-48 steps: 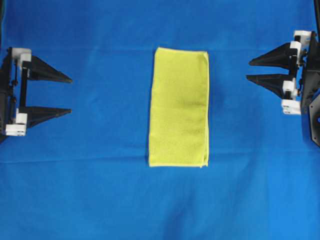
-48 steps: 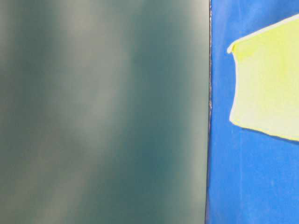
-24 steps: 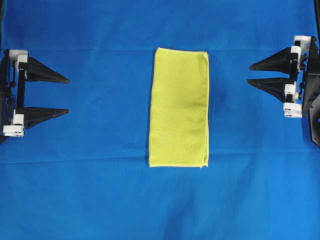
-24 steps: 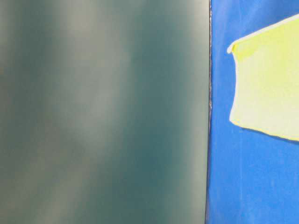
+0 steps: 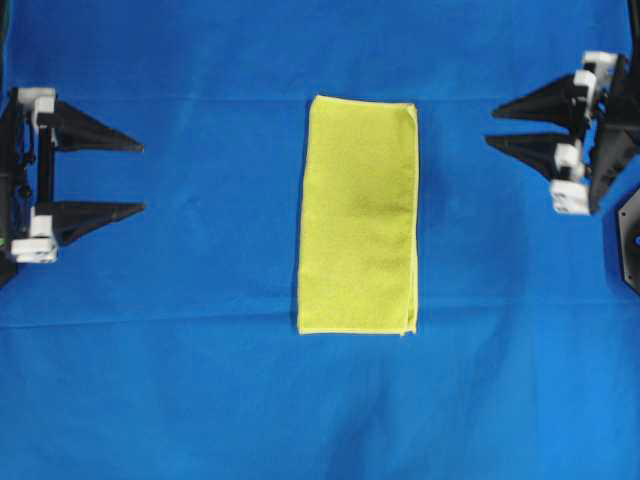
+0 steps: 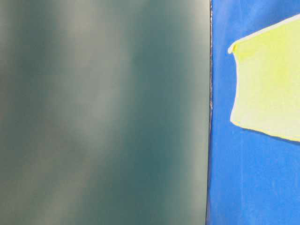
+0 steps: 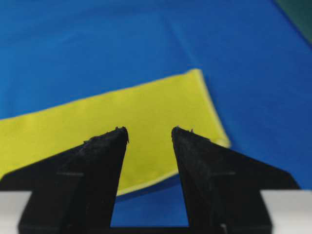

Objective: Fold the yellow towel.
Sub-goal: 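Reach both grippers to the strip's far end corners and grasp them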

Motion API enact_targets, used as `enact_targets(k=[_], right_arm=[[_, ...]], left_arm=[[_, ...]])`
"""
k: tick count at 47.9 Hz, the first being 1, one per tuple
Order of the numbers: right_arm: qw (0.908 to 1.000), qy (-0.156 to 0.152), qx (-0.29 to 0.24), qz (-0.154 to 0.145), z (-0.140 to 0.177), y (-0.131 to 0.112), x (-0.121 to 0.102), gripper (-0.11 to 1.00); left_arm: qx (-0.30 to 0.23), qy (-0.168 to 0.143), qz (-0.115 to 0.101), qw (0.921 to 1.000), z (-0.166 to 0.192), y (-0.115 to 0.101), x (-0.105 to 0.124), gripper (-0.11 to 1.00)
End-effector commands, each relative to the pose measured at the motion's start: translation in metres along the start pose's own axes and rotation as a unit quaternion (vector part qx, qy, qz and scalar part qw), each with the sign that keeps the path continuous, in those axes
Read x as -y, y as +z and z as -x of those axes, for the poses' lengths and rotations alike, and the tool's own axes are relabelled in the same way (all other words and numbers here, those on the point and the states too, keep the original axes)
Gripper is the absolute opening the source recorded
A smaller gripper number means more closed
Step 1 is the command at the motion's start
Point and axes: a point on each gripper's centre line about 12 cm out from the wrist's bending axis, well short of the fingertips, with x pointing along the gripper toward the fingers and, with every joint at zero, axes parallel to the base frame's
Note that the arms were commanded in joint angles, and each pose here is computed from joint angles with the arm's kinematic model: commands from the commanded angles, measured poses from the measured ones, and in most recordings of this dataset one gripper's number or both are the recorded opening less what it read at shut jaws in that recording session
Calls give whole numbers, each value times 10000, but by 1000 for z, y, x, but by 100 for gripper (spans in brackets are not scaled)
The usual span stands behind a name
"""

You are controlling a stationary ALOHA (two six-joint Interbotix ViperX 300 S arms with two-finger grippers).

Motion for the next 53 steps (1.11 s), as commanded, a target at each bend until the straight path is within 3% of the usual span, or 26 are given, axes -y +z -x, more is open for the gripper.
enact_targets(k=[1,11,24,40,53], right_arm=[[9998,-184,-74,-71,-13,8,9,49],[9952,-586,-773,-143,-47,-5,30,49],[9854,-815,-1496,1,-91,-12,43,49],[9736,-884,-2105,37,-132,-42,56,49],[9717,-847,-2207,-10,-152,-57,66,49]], left_arm=[[102,180,-27,9998,-11,8,-8,77],[-262,480,-25,9985,-42,-7,-24,76],[-907,879,34,9920,-101,-30,-54,76],[-1555,1326,173,9787,-167,-77,-101,76],[-1929,1506,271,9692,-207,-123,-129,76]])
